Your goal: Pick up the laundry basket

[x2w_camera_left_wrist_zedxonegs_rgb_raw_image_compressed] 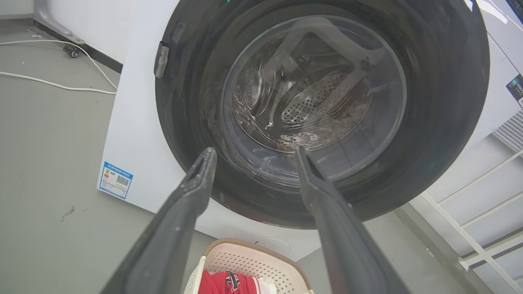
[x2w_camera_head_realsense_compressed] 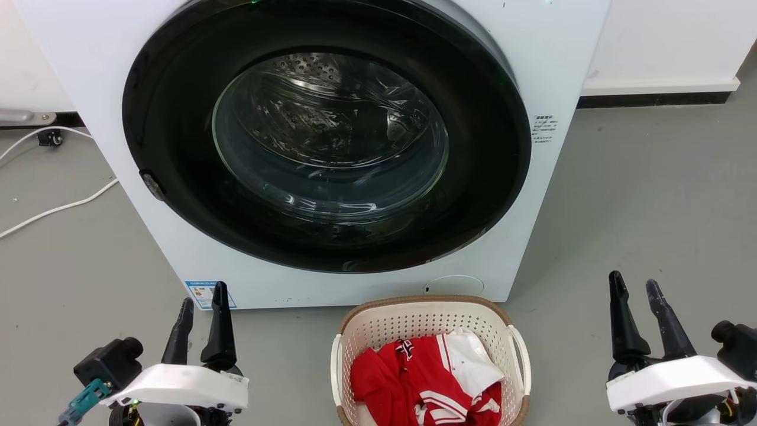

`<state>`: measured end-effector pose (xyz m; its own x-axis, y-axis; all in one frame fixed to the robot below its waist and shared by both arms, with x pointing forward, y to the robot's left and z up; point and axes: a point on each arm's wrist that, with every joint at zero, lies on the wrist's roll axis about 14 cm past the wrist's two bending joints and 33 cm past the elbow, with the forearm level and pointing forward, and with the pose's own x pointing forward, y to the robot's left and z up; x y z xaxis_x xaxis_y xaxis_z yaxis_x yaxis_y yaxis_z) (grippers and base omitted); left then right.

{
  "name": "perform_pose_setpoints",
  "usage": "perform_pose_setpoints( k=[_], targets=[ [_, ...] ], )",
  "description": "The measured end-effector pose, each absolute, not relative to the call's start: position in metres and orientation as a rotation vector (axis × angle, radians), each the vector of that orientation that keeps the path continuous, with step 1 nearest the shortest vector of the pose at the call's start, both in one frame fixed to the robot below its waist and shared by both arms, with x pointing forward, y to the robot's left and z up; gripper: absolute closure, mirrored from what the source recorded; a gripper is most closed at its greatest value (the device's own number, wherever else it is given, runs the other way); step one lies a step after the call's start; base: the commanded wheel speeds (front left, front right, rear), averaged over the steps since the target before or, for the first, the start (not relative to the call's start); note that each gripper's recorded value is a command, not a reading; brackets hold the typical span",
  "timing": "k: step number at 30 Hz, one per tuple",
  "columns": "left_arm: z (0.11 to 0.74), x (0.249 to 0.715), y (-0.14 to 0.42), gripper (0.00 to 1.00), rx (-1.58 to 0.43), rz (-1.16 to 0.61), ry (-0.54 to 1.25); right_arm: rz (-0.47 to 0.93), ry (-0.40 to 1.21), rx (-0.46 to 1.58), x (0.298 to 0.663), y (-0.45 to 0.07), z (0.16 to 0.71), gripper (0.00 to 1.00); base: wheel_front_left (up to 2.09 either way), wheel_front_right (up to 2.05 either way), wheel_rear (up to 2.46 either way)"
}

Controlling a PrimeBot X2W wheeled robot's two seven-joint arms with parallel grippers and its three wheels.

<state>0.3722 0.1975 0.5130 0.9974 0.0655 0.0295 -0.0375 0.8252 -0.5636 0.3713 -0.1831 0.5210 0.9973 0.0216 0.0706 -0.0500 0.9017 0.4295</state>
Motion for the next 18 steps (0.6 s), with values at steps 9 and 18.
perform_pose_setpoints(
  k=[9,18],
  targets=[
    [0.5135,0.3703,0.1953,0.0,-0.497,0.045,-0.058,0.047,-0.085,0.344,0.3696,-0.1815,0.5248,0.0,0.0,0.0,0.0],
    [0.5133,0.3678,0.1938,0.0,-0.406,0.038,-0.065,0.058,-0.104,0.273,0.3675,-0.1787,0.5275,0.0,0.0,0.0,0.0]
  ],
)
